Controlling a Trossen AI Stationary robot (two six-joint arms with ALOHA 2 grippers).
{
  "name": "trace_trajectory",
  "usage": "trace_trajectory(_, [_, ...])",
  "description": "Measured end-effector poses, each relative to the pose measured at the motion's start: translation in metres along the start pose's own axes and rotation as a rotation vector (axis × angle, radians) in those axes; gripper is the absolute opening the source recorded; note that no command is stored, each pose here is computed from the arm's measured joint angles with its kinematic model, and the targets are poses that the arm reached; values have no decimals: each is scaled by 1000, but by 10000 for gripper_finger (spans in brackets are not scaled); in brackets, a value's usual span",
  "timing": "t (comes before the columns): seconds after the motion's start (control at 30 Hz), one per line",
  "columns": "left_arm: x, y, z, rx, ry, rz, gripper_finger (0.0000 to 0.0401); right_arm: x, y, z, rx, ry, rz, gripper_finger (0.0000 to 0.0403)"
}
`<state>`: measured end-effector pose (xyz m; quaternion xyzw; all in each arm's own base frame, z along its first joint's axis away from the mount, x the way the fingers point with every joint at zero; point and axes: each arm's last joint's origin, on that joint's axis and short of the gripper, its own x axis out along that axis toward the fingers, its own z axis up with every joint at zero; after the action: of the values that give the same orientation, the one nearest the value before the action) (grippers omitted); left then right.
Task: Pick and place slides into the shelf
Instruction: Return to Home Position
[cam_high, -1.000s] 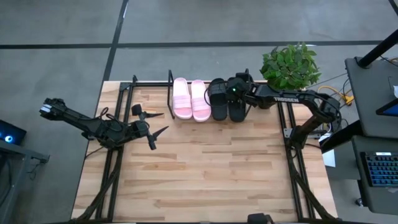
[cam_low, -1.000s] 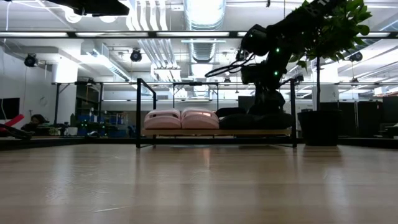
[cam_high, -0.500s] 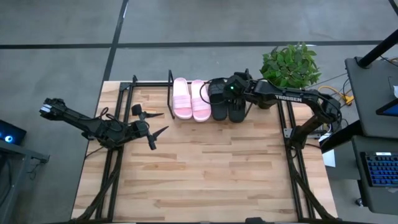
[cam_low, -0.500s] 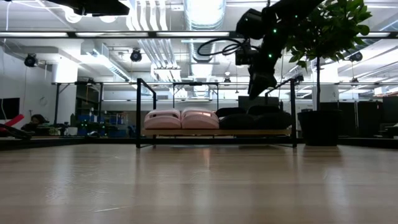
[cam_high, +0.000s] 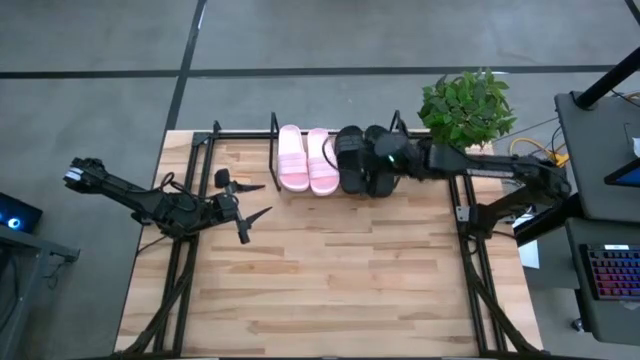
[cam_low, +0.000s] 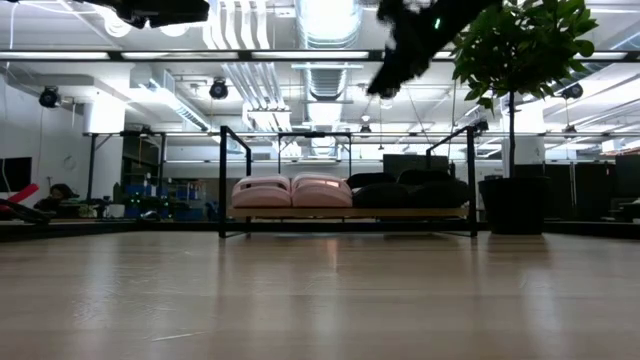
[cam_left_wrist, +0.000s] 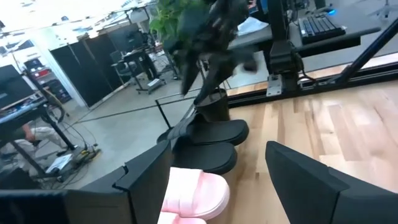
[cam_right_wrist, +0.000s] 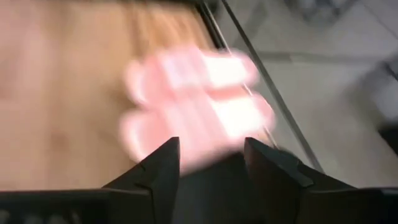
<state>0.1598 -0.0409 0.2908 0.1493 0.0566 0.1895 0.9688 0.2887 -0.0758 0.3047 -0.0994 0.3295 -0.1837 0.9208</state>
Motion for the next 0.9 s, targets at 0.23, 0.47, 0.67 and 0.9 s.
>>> trace_trajectory(0.23, [0, 0, 0, -26, -2, -1, 246, -47, 65, -1, 16, -251, 141, 139])
trace_trajectory(0.47, [0, 0, 0, -25, -1, -1, 246, -47, 119, -34, 31, -356, 184, 107])
trace_trajectory(0.67, [0, 0, 0, -24, 0, -1, 246, -37, 126, -73, 28, -354, 193, 39])
trace_trajectory(0.9, [0, 0, 0, -23, 1, 0, 246, -49, 94, -110, 71, -375, 147, 9])
